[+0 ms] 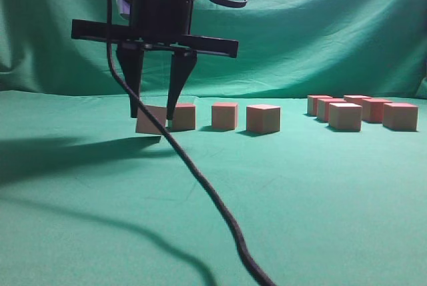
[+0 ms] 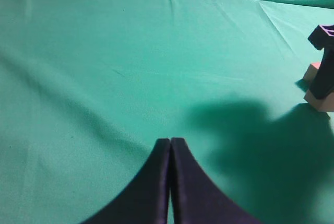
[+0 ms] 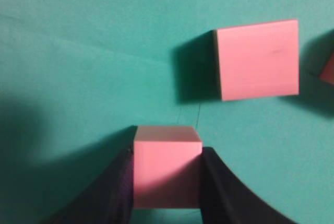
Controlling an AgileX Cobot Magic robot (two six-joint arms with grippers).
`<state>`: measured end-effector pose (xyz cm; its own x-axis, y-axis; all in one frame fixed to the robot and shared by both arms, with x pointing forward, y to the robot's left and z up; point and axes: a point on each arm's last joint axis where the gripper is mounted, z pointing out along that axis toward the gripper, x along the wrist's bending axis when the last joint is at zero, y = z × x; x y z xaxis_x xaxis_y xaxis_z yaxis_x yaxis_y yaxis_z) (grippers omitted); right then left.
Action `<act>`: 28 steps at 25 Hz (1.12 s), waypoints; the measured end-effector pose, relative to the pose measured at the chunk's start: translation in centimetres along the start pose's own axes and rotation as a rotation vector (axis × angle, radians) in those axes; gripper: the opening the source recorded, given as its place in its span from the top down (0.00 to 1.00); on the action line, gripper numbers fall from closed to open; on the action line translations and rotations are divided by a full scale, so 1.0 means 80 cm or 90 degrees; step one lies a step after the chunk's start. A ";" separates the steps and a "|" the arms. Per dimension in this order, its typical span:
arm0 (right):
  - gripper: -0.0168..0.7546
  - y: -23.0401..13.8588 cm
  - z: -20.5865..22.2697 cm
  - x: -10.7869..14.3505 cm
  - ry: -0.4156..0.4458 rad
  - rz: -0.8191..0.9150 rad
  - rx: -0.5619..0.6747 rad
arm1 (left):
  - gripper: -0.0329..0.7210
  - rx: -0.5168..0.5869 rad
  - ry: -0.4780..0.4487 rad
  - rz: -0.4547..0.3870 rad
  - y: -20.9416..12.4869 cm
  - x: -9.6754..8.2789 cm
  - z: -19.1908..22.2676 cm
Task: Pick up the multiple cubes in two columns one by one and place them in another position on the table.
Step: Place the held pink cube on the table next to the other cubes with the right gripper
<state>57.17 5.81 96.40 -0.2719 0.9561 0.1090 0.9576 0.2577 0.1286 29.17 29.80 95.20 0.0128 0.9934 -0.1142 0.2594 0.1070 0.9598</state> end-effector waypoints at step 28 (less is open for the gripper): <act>0.21 0.012 -0.005 0.002 -0.010 -0.037 -0.033 | 0.96 0.000 0.000 0.000 0.000 0.000 0.000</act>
<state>58.01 6.19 96.94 -0.3253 0.9418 0.0851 0.9340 0.3059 0.1847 29.17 29.80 95.20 0.0128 0.9934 -0.1142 0.2594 0.1070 0.9598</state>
